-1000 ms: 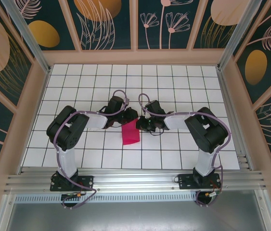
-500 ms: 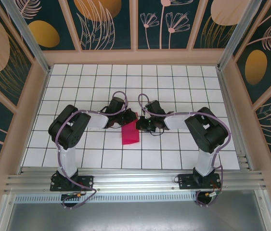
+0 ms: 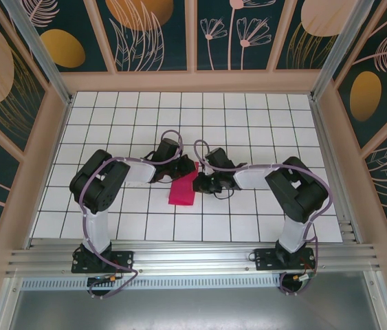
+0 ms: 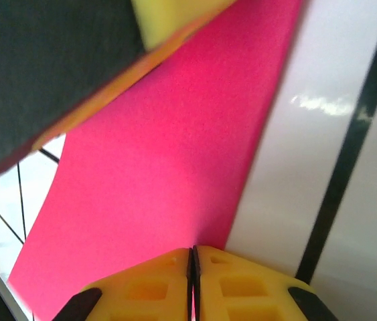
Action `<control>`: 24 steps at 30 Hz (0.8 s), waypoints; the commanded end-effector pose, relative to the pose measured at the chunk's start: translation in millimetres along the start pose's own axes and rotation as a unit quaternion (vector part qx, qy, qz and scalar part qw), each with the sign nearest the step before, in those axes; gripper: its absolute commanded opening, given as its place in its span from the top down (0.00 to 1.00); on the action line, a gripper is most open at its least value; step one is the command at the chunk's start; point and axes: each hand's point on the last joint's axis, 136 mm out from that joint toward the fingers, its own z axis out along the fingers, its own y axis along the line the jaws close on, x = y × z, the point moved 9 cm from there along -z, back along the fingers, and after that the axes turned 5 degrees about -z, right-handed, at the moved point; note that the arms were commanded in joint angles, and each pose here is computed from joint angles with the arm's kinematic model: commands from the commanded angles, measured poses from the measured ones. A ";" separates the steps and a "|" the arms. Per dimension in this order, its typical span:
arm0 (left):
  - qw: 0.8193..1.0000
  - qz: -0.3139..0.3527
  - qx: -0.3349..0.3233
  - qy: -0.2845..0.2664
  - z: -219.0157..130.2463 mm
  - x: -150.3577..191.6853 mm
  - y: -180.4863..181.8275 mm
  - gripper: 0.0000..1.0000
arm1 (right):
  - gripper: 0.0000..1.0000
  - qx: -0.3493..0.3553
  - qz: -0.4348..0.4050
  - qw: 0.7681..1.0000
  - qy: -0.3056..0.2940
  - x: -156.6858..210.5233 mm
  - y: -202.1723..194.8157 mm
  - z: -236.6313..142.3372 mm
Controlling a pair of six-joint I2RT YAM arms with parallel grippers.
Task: Fold a paper plane with a square sheet of paper (pick it up from the middle)
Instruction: Fold the square sheet of paper in half at the center of the table.
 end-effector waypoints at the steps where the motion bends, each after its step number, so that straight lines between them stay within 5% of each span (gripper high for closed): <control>1: 0.996 -0.025 -0.081 -0.009 9.4 2.6 34.1 0.89 | 0.88 0.013 0.008 0.998 0.057 28.8 -1.8 0.1; 12: 0.997 -0.029 -0.073 -0.011 6.3 4.4 33.2 0.90 | 0.87 -0.006 -0.007 0.998 -0.066 -6.1 29.4 -28.3; 24: 0.997 -0.040 -0.067 -0.015 6.8 5.3 35.0 0.90 | 0.88 -0.016 -0.005 1.000 -0.019 3.2 30.7 12.3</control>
